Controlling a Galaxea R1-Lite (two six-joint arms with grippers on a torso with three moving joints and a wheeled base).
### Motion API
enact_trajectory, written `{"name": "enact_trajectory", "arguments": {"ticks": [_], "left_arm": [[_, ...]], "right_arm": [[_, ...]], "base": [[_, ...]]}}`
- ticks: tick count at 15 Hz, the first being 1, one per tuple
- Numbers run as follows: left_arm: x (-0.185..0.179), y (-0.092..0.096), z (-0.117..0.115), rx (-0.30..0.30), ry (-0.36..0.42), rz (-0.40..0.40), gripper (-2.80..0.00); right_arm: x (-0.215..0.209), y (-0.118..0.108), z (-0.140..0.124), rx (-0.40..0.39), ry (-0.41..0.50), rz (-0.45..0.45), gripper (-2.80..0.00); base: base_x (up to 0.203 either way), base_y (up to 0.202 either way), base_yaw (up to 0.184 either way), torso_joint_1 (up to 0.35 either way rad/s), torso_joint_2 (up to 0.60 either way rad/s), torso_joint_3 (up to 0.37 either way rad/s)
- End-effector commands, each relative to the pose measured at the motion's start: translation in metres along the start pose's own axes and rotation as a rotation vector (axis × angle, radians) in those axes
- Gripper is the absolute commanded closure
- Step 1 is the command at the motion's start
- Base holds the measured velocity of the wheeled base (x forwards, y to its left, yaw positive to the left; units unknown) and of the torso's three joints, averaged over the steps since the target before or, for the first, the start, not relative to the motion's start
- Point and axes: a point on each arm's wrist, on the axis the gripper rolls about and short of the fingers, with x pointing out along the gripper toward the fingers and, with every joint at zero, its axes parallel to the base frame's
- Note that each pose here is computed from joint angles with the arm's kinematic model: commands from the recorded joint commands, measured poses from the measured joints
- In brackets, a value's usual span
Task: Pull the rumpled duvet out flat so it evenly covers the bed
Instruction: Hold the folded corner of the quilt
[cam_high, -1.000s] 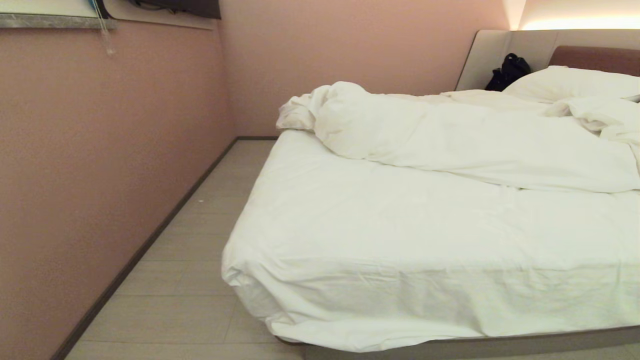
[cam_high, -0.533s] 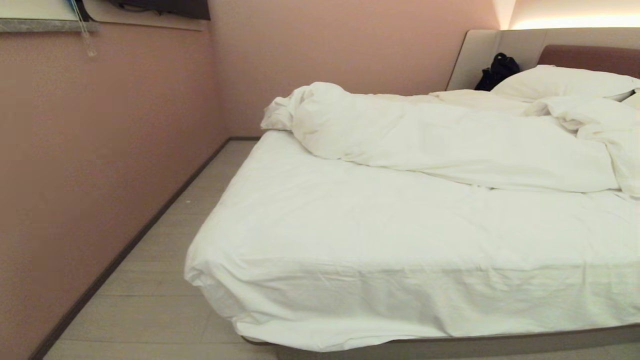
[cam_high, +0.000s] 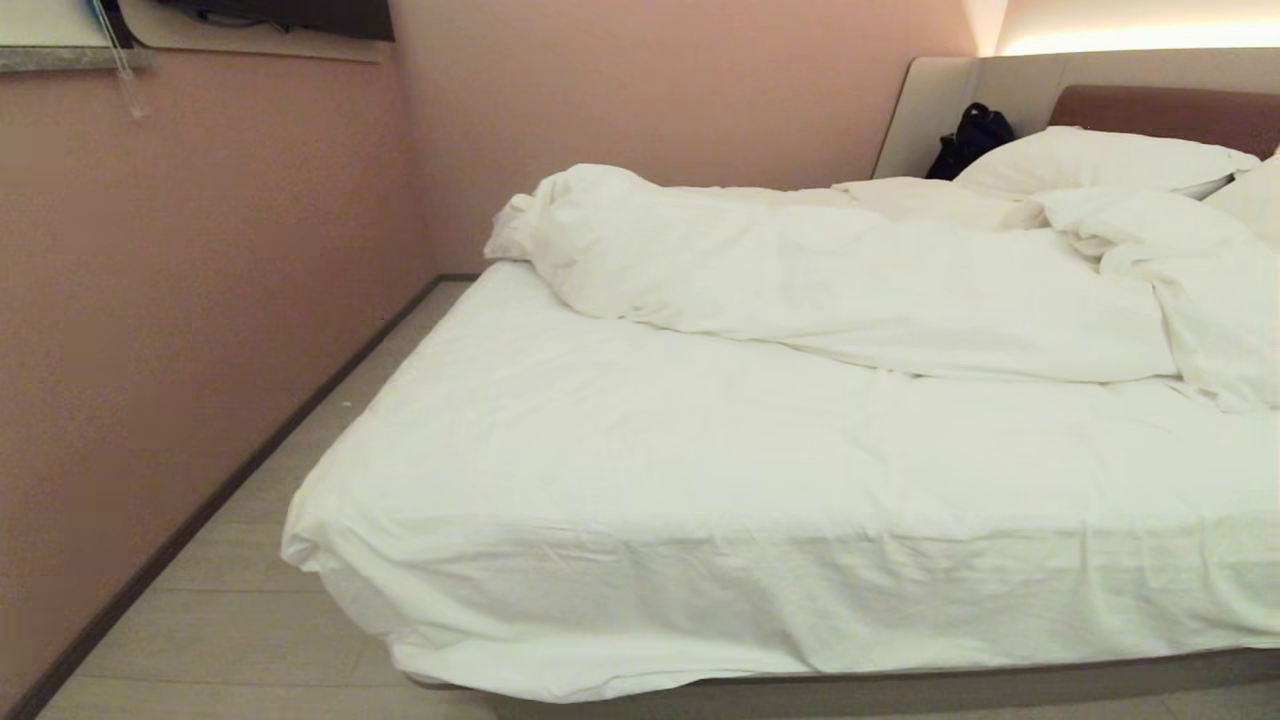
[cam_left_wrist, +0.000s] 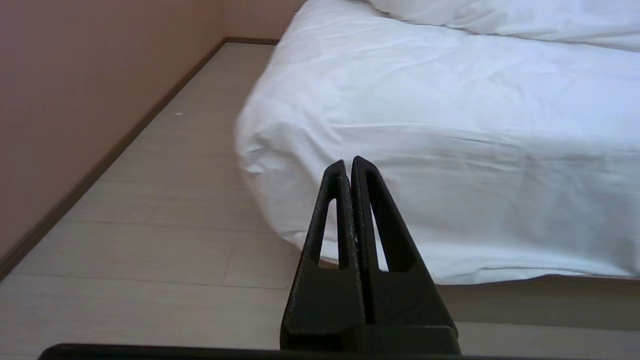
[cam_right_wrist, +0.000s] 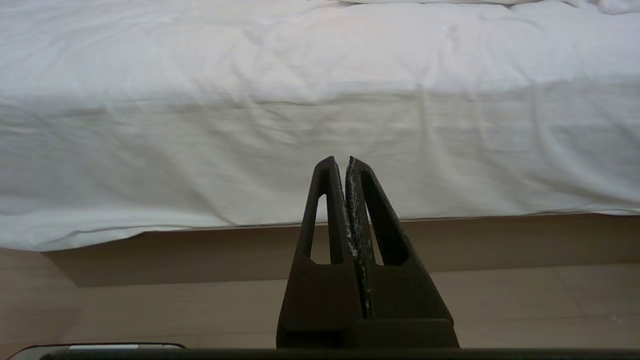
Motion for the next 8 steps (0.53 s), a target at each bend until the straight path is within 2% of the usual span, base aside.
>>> {"name": "enact_trajectory", "arguments": {"ticks": [1,8], "left_arm": [[0.0000,0.0000,0.0000,-0.001,0.000,0.000,0.00],[0.0000,0.0000,-0.0001,-0.001,0.000,0.000,0.00]], "right_arm": [[0.0001,0.0000,0.0000,0.000,0.001,-0.001,0.00],[0.0001,0.0000,0.0000,0.000,0.001,0.001,0.00]], "base": [[0.000,-0.199,0.002,0.000,0.00,0.005],[0.000,-0.193,0.000,0.001,0.00,0.003]]}}
